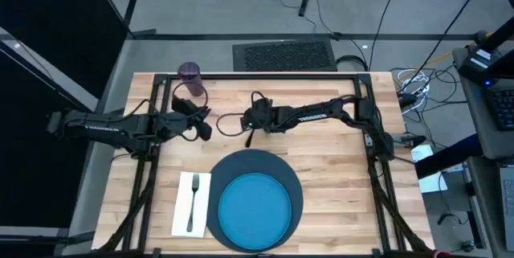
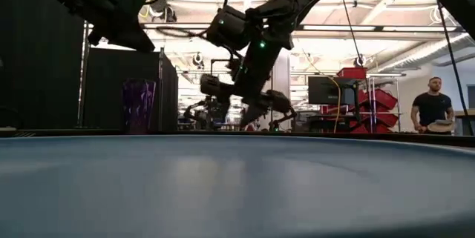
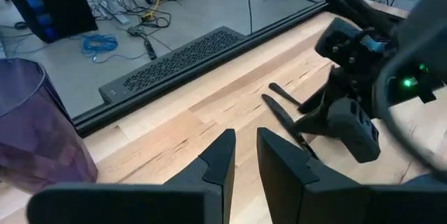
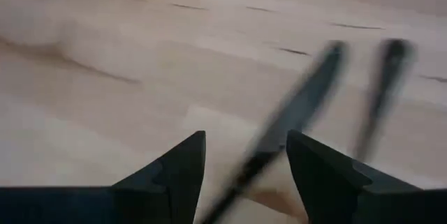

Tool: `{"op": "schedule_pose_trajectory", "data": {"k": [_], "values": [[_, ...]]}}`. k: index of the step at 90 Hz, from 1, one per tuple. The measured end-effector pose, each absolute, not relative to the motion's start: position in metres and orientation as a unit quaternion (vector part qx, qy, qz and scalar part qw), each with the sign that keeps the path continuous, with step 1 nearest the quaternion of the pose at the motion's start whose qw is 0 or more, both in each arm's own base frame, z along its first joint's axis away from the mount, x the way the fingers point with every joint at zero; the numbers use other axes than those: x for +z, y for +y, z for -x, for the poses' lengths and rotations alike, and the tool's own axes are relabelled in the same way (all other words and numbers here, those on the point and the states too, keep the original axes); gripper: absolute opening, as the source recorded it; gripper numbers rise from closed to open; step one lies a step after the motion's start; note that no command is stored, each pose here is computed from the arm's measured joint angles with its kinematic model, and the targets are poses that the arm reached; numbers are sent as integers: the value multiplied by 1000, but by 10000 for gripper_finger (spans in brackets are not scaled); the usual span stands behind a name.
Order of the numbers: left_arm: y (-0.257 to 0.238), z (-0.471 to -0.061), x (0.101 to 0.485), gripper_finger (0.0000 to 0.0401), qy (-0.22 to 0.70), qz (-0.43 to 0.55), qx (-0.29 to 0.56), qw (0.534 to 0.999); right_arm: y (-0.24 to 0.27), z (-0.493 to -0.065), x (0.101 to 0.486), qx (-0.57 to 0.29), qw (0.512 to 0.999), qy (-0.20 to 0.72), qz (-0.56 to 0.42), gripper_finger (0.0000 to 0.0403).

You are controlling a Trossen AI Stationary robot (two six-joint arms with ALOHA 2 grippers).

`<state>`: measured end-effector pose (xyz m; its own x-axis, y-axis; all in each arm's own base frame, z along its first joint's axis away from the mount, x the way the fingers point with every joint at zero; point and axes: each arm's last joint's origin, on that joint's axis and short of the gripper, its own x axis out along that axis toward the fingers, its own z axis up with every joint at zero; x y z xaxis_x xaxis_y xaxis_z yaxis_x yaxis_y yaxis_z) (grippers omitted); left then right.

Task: Set table place
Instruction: Move the silver knife to the middle right of the table

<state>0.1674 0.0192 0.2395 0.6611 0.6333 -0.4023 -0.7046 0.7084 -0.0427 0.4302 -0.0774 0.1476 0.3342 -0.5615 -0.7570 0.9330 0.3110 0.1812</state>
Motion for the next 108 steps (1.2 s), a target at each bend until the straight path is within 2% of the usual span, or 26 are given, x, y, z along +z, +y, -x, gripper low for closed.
{"op": "schedule_pose_trajectory", "data": {"k": [33, 47, 61, 108], "values": [[19, -168, 241, 47, 172, 101, 368, 908, -67, -435, 150, -494, 765, 274, -309, 187], [19, -169, 242, 47, 172, 100, 367, 909, -55, -442, 135, -484, 771, 272, -312, 187], [19, -169, 241, 47, 172, 100, 367, 909, -49, -447, 116, -472, 772, 285, -316, 187], [19, -169, 242, 47, 172, 100, 365, 909, -49, -444, 113, -459, 785, 328, -257, 187]]}}
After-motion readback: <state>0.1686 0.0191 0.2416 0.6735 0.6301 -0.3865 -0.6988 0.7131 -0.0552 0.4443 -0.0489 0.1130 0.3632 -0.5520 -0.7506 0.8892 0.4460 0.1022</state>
